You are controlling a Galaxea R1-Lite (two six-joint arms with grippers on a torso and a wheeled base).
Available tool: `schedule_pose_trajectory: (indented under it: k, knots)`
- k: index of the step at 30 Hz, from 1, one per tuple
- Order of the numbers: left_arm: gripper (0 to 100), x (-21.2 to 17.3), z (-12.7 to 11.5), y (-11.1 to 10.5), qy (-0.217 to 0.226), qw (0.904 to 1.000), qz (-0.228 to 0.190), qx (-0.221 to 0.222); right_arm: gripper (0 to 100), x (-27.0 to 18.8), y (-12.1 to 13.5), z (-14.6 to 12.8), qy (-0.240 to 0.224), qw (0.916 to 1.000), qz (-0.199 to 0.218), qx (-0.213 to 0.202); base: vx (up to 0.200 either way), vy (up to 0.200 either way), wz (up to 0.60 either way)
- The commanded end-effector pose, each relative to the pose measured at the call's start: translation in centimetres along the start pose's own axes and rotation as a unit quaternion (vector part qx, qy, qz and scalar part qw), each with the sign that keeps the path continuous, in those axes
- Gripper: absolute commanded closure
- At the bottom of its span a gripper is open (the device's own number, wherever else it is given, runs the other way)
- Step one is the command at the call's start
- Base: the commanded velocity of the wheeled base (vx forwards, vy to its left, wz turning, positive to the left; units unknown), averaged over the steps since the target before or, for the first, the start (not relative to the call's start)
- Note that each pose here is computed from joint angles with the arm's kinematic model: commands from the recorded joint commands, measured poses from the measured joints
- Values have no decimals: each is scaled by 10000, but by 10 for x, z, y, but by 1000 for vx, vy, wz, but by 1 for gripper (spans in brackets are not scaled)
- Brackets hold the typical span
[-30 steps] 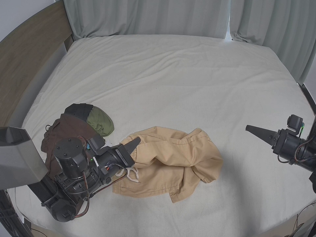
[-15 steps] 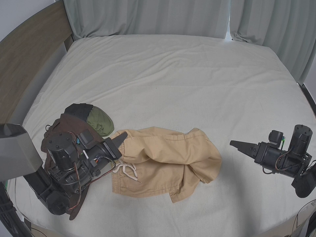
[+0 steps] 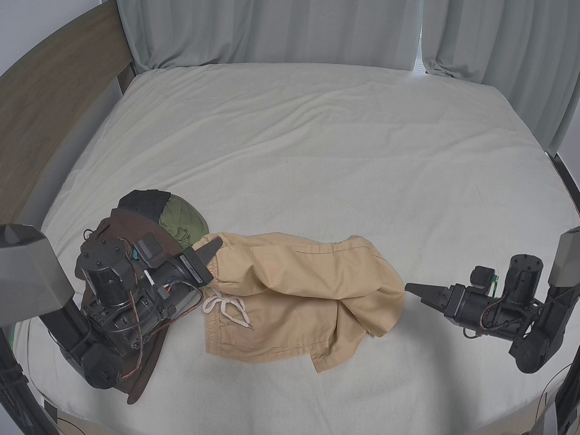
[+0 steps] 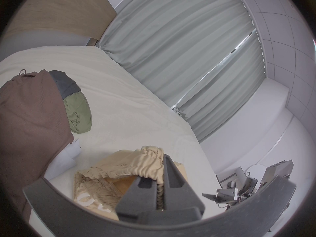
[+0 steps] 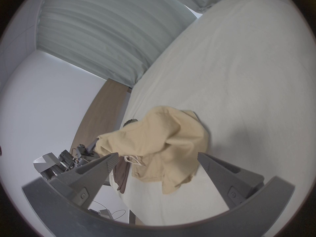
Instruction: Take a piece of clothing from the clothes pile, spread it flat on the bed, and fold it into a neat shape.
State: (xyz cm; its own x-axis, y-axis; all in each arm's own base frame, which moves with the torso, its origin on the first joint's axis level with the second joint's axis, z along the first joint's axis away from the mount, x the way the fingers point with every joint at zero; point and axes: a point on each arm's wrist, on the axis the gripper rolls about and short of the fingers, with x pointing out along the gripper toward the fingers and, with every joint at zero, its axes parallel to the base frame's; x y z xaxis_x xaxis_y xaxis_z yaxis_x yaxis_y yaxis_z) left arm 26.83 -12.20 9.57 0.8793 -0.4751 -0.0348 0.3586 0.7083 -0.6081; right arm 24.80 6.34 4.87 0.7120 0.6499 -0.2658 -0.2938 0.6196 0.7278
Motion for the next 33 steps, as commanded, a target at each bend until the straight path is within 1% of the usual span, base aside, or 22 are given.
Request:
schedule_pose_trajectory:
  k: [1, 5, 6, 10, 16, 28, 29, 33]
  knots:
    - [100, 0, 4, 3, -64, 10000, 37, -3, 0, 9, -17, -14, 314, 9989, -233, 241, 0, 0, 0]
    - [100, 0, 4, 3, -69, 10000, 43, 5, 0, 11, -19, -16, 351, 9987, -264, 265, 0, 0, 0]
    - [100, 0, 4, 4, -69, 10000, 43, 5, 0, 14, -24, -19, 422, 9980, -326, 332, 0, 0, 0]
    - [100, 0, 4, 3, -64, 10000, 37, 5, 0, 20, -29, -21, 467, 9974, -342, 424, 0, 0, 0]
    - [100, 0, 3, 2, -56, 10000, 14, 6, 0, 35, -30, -27, 608, 9962, -262, 562, 0, 0, 0]
    - [100, 1, 3, 1, -58, 10000, 3, 7, 0, 52, -22, -25, 579, 9966, 6, 594, 0, 0, 0]
    - [100, 0, 4, 1, -65, 10000, -12, 8, 100, 52, -22, -24, 569, 9967, 15, 587, 0, 0, 0]
    - [100, 0, 4, 1, -64, 10000, -1, 8, 100, 55, -22, -22, 530, 9970, 53, 559, 0, 0, 0]
